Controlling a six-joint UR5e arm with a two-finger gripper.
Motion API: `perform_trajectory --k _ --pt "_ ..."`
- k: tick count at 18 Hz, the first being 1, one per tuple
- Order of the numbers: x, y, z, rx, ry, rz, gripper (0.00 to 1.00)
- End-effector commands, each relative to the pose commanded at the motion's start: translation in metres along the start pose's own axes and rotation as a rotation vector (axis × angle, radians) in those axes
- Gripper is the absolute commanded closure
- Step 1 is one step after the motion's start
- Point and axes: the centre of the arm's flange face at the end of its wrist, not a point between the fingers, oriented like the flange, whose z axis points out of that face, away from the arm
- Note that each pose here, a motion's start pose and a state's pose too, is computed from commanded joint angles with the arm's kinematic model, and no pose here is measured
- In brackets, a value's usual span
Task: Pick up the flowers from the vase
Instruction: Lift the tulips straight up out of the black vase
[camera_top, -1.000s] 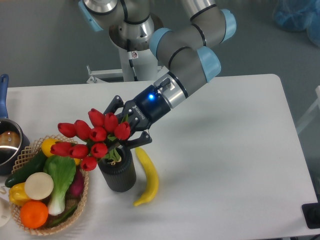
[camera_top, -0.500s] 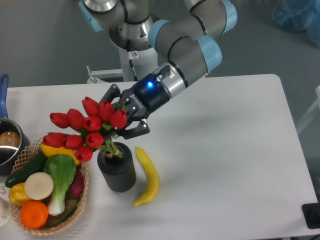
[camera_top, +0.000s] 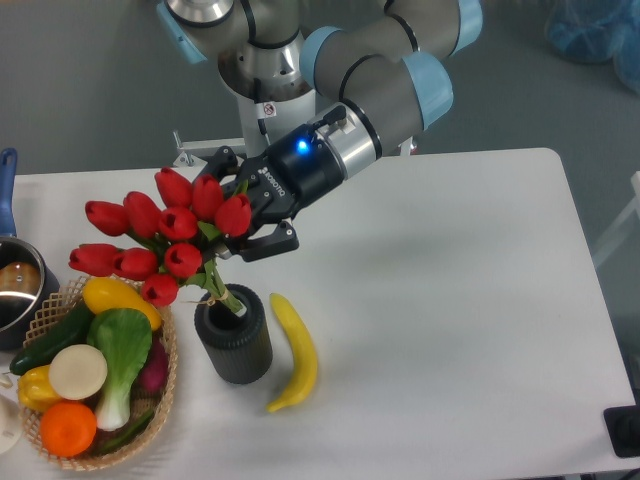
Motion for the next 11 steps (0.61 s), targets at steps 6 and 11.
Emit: perform_trajectory --k 6,11 --pt "0.001 -0.015 -0.003 0.062 0.019 0.017 0.53" --pt "0.003 -0.022 -0.002 0.064 0.022 0.017 0.53"
